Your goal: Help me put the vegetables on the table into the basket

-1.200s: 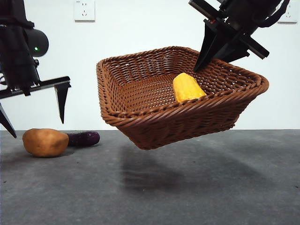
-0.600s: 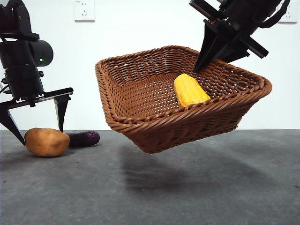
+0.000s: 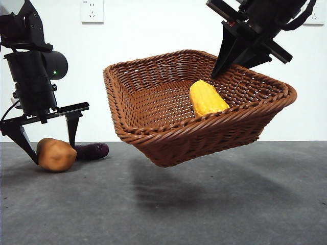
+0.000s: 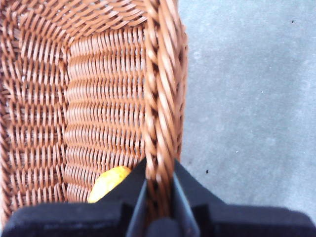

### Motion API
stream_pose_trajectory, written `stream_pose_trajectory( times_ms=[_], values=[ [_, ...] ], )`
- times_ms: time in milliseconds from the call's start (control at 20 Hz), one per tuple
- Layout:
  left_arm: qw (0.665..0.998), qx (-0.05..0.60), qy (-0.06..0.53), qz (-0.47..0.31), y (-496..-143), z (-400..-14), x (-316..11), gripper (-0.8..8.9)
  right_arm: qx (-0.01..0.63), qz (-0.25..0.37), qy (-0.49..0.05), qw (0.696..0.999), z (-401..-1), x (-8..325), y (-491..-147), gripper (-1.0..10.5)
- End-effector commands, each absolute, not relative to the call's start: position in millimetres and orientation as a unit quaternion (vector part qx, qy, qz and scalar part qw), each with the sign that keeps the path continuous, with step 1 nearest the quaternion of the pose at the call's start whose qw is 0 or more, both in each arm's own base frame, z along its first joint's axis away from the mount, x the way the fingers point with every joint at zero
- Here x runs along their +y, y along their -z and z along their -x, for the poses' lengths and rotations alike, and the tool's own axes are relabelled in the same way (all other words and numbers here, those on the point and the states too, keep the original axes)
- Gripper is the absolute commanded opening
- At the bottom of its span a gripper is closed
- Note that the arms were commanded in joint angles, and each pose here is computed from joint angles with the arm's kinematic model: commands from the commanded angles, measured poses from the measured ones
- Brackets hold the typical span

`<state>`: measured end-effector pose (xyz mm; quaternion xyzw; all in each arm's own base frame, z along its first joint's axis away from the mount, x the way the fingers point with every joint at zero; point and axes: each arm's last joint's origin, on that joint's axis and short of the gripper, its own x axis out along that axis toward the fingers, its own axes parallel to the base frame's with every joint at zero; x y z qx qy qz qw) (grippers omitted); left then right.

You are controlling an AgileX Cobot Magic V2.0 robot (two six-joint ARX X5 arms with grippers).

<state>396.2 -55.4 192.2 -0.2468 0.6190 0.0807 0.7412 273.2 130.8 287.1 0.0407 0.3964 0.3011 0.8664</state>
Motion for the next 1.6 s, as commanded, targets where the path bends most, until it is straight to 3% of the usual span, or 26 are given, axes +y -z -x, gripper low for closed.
stream_pose_trajectory(
  times_ms=[50,250,500,650,850,950,1150,1450,1600],
  values=[
    [0.743,0.631,-0.058,0.214,-186,-396,-57,-0.08,0.393,-0.045,-0.304,0.867,-274,131,-288,-0.1],
    [0.786,0.602,0.011,0.144,-216,-389,-50,-0.08,0.397,-0.045,-0.289,0.87,-274,131,-287,-0.1],
    [0.853,0.5,0.138,0.062,-296,-356,-39,-0.08,0.424,-0.067,-0.27,0.862,-275,131,-280,-0.1],
    [0.857,0.459,0.234,0.016,-336,-320,-49,-0.08,0.454,-0.081,-0.257,0.849,-279,133,-269,-0.1],
    [0.837,0.412,0.353,-0.079,-370,-264,-101,-0.07,0.479,-0.102,-0.257,0.833,-286,137,-256,-0.1],
    [0.819,0.405,0.389,-0.117,-369,-249,-131,-0.08,0.48,-0.108,-0.26,0.831,-285,140,-256,-0.1],
    [0.779,0.428,0.424,-0.175,-330,-235,-176,-0.08,0.477,-0.119,-0.273,0.827,-285,141,-257,-0.1],
    [0.766,0.458,0.423,-0.159,-278,-243,-201,-0.08,0.477,-0.121,-0.279,0.825,-285,141,-257,-0.1],
    [0.743,0.499,0.417,-0.159,-256,-247,-213,-0.08,0.477,-0.121,-0.279,0.825,-285,141,-257,-0.1]
  ],
)
